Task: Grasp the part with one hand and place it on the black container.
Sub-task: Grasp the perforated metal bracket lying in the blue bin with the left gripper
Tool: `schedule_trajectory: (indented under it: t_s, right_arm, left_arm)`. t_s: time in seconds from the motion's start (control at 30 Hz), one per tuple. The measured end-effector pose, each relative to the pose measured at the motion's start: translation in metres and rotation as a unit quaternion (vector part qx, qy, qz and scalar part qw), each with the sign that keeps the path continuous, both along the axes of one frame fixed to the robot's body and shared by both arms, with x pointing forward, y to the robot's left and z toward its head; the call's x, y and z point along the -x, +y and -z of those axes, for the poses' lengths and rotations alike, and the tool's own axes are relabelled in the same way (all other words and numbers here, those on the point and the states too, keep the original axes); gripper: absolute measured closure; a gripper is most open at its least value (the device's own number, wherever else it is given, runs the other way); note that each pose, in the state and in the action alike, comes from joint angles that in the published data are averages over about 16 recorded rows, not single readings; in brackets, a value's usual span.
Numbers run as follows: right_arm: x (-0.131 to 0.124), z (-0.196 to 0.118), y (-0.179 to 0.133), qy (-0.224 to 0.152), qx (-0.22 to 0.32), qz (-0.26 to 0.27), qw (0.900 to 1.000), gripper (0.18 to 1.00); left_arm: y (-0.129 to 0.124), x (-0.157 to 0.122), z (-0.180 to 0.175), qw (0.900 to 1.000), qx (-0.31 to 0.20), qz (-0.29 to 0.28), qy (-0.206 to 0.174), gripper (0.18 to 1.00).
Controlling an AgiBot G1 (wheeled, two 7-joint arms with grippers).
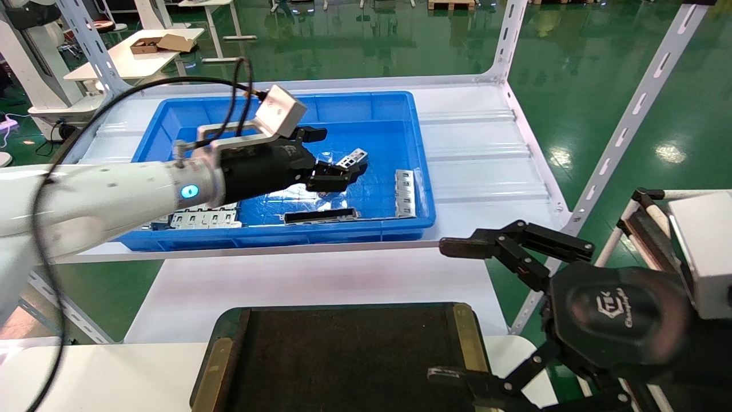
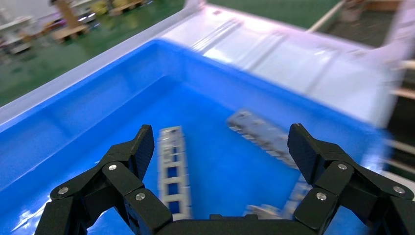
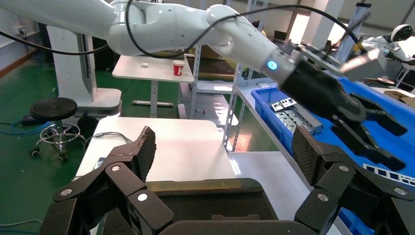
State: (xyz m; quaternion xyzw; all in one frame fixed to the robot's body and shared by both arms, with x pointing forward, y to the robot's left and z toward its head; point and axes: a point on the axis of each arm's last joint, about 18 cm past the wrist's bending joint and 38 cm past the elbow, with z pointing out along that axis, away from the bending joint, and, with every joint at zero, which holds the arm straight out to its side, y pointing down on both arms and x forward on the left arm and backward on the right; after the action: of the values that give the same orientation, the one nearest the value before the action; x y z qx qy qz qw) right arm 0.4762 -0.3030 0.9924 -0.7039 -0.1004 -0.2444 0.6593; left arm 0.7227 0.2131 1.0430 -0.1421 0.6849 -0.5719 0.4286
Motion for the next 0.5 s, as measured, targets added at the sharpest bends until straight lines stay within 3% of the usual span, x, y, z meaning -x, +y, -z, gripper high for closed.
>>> schedule_trajectory:
  t_s: [0.23,0.5]
  right_arm:
    - [0.000,0.000,0.000,0.000,0.000,0.000,1.000,0.178]
    - [0.000,0.000,0.000,0.000,0.000,0.000,1.000,0.180]
  left_arm:
    - [-0.011,-0.032,0.006,0.9984,0.009,-0.054,0.019,0.184]
    - [-0.014,-0.048,0.018,0.9957,0.010,-0.086,0.032,0.186]
